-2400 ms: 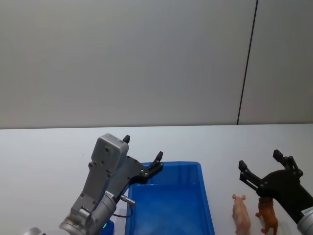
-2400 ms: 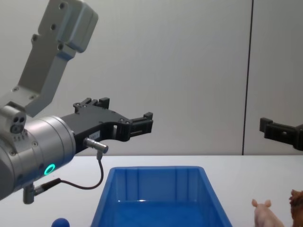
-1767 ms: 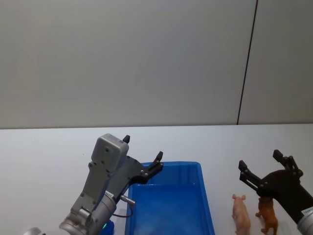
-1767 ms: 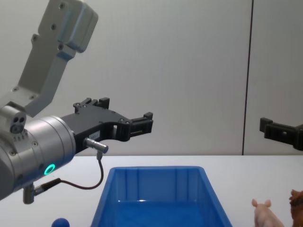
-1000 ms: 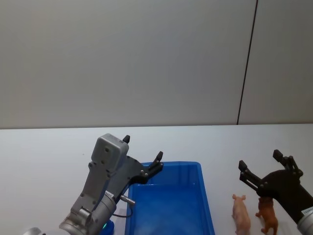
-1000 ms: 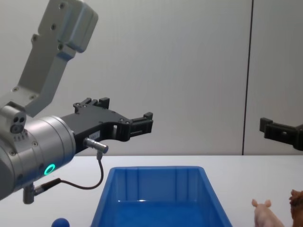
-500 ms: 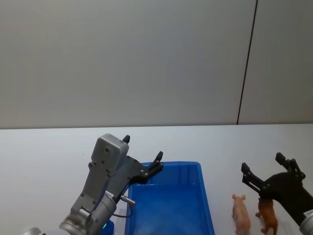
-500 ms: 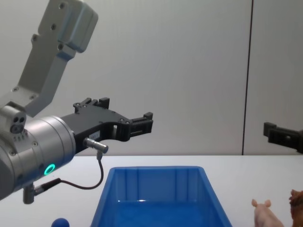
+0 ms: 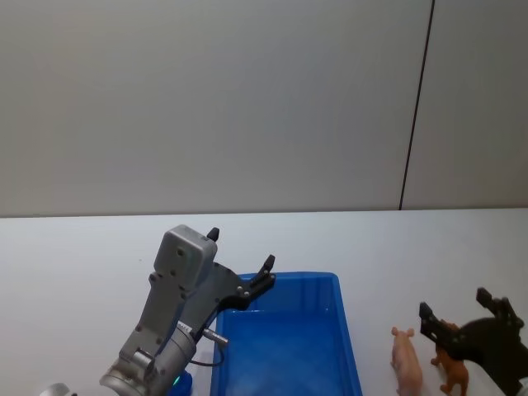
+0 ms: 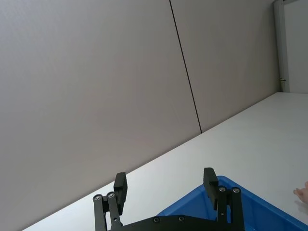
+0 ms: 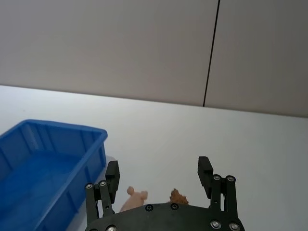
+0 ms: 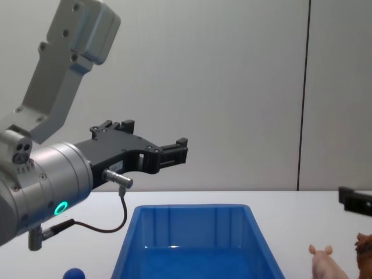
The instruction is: Pick up the two dolls from the table and place them into the box.
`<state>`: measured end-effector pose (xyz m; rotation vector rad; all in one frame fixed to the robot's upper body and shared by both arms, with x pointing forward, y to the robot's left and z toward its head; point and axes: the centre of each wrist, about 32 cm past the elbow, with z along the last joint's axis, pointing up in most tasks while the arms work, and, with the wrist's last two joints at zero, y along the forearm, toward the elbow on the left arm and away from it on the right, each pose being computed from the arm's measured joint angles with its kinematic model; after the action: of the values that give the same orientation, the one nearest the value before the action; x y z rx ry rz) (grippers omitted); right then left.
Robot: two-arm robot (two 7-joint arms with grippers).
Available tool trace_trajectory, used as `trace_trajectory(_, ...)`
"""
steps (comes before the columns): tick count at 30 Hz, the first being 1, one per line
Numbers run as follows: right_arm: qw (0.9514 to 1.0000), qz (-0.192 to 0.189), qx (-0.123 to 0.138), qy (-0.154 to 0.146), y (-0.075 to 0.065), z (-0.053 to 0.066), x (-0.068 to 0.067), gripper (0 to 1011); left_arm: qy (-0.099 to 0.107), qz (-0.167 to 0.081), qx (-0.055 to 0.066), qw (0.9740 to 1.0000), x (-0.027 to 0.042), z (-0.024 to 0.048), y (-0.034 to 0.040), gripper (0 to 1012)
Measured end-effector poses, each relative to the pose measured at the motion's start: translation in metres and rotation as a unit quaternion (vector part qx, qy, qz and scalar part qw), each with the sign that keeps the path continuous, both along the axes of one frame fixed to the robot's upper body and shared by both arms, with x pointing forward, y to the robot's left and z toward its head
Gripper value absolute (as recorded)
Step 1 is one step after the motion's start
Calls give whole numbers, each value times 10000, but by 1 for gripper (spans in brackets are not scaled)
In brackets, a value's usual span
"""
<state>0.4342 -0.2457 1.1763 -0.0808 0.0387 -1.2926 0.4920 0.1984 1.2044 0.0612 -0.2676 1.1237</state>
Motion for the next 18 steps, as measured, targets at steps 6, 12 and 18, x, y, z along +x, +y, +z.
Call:
trace_trajectory(6,9996,-141,-83,244,-14,-47,-44,1001,0,0,-1,10000,0,0,0,1001)
trace_trajectory(12,9986,-246,-163,437,-20,-96,-79,1001,0,0,-1,10000,0,0,0,1001)
trace_trajectory(18,9970,-332,-232,654,-24,-178,-104,1001,0,0,0,10000,0,0,0,1001)
